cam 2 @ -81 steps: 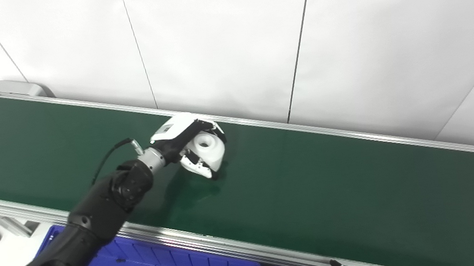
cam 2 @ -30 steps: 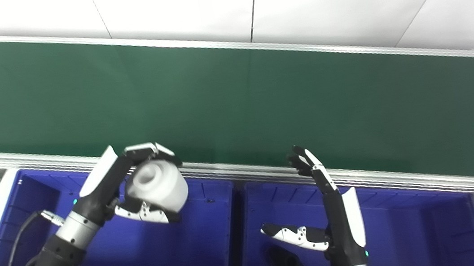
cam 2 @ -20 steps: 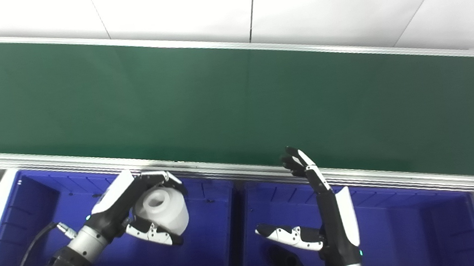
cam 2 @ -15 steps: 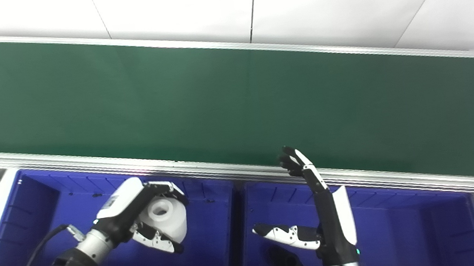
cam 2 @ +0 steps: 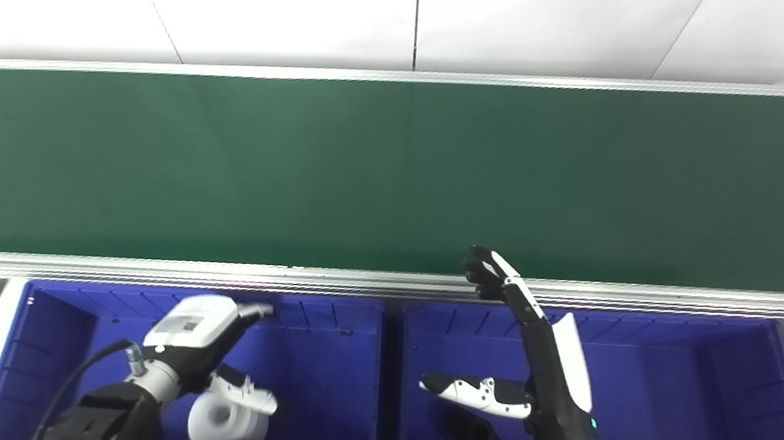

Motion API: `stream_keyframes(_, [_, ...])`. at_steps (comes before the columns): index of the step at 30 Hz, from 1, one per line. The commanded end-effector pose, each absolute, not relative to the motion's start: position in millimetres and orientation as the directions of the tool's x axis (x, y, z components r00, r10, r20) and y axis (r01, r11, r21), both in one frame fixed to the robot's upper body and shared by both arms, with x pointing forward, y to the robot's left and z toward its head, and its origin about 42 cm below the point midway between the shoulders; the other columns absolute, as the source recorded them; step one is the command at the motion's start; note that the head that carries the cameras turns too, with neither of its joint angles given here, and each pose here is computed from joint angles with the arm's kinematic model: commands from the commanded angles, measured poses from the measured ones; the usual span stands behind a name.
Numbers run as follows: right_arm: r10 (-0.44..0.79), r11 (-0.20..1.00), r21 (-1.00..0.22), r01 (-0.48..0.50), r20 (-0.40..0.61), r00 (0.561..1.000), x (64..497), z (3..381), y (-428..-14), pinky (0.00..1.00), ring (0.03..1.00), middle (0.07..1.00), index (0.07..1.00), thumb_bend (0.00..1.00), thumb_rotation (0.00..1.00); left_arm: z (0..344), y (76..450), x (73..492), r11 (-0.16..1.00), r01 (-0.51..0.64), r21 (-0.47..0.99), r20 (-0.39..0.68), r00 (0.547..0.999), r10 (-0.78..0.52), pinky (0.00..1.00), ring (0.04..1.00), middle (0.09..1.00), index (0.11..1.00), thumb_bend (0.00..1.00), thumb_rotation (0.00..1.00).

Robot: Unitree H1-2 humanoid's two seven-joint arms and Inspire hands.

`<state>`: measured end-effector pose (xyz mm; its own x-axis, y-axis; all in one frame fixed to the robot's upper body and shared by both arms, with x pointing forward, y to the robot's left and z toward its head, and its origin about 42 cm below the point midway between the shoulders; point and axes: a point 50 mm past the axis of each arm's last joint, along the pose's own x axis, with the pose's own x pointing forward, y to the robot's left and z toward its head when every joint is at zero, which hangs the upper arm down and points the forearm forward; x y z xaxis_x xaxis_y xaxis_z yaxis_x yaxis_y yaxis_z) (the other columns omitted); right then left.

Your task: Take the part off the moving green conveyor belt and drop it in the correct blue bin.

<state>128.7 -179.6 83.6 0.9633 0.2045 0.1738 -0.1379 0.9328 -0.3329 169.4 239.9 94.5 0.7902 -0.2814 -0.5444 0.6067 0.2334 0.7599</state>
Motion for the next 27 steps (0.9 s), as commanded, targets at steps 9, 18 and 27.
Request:
stream_keyframes(9, [0.207,0.929,-0.343,-0.136,0.179,0.962,112.1,109.0,-197.5,0.78,0.815,0.853,0.916,0.94,0.51,119.1,224.3,145.4,0.807,0.543,0.233,-0.021,0.832,-0.554,0.77,0.832,0.853,0.837,0.84,0.43])
stream_keyframes(18, [0.199,0.919,-0.366,-0.146,0.111,0.974,94.1,104.3,-206.9,0.80,0.829,0.856,0.916,0.95,0.52,99.5,201.0,143.5,0.860,0.511,-0.005,0.144,0.851,-0.505,0.78,0.837,0.847,0.815,0.89,0.32])
stream_keyframes(27, [0.202,0.915,-0.369,-0.166,0.062,0.977,87.6,95.1,-209.4,0.79,0.830,0.872,0.913,0.94,0.48,92.4,190.2,135.5,0.865,0.501,0.037,0.182,0.848,-0.498,0.73,0.798,0.818,0.792,0.88,0.28])
